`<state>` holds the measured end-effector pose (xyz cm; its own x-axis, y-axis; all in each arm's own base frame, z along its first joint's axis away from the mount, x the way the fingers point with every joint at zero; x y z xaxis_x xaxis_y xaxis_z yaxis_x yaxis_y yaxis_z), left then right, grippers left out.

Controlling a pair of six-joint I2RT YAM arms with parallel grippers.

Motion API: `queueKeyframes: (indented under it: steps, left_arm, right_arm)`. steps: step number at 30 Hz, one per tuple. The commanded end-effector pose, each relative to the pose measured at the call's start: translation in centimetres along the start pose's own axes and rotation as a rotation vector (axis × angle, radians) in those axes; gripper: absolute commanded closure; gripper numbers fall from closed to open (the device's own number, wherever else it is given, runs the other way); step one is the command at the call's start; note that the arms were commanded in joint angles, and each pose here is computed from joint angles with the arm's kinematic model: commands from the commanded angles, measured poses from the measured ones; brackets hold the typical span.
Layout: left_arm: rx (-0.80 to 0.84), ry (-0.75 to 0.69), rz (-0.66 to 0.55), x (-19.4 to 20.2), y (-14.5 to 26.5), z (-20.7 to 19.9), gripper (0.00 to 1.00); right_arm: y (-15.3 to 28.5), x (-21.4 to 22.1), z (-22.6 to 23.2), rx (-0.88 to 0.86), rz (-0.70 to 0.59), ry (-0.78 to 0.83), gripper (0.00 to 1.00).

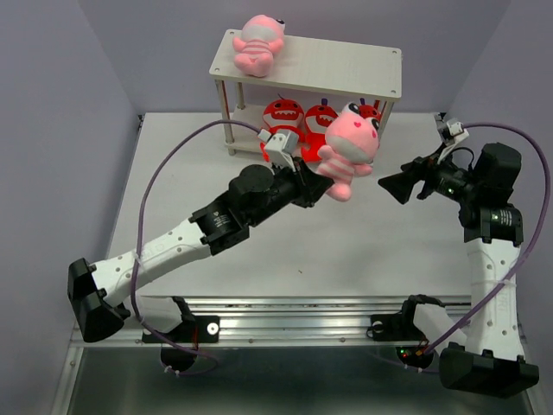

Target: Place and organize the stuffed toys onto the shelf

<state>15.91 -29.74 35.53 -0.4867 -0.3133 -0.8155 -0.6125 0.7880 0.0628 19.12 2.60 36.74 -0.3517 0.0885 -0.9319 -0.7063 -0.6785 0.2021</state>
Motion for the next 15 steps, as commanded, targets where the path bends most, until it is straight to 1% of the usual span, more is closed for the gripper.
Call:
queueKeyframes:
  steps: [1, 5, 7, 11, 13, 14, 15]
  left_arm:
    - [-0.043, -0.081, -0.127, -5.6, 1.7, -0.5, 1.0]
    - [-0.039, -0.116, -0.19, -9.0, 2.0, -1.0, 1.0]
    - [-0.042, -0.119, -0.199, -9.7, 1.6, -0.9, 1.0]
    - [-0.054, -0.131, -0.231, -12.1, 0.0, -0.4, 1.0]
    - [-0.051, -0.136, -0.236, -13.4, -1.5, -0.4, 1.0]
    - [-0.044, -0.14, -0.276, -15.2, -1.5, -0.8, 1.0]
    - [-0.063, -0.14, -0.259, -15.2, -3.0, 0.0, 1.0]
  right_arm:
    - [0.7, -0.8, 0.3, 0.05, -0.039, 0.078, 0.0]
    - [0.6, 0.3, 0.1, 0.048, -0.025, 0.074, 0.0]
    - [0.6, 0.8, 0.1, 0.045, -0.017, 0.072, 0.0]
    - [0.2, 2.9, -0.5, 0.025, 0.02, 0.051, 0.0]
    - [-0.3, 4.6, -1.1, 0.012, 0.053, 0.029, 0.0]
    - [-0.4, 5.1, -1.3, 0.007, 0.063, 0.025, 0.0]
    - [-0.5, 5.7, -1.5, 0.002, 0.074, 0.018, 0.0]
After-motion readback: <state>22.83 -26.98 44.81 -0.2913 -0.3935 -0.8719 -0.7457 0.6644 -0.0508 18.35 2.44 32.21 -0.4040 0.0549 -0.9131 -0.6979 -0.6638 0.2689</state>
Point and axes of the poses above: each gripper's point midway between its finger pads, its own y axis back along the fingers, its own z axis along the line the jaws close on, x = y × z, the point moved 10 cm from there along y, back along the fingers, and after that the axes turned 1 degree about -y, right-handed, at the moved point
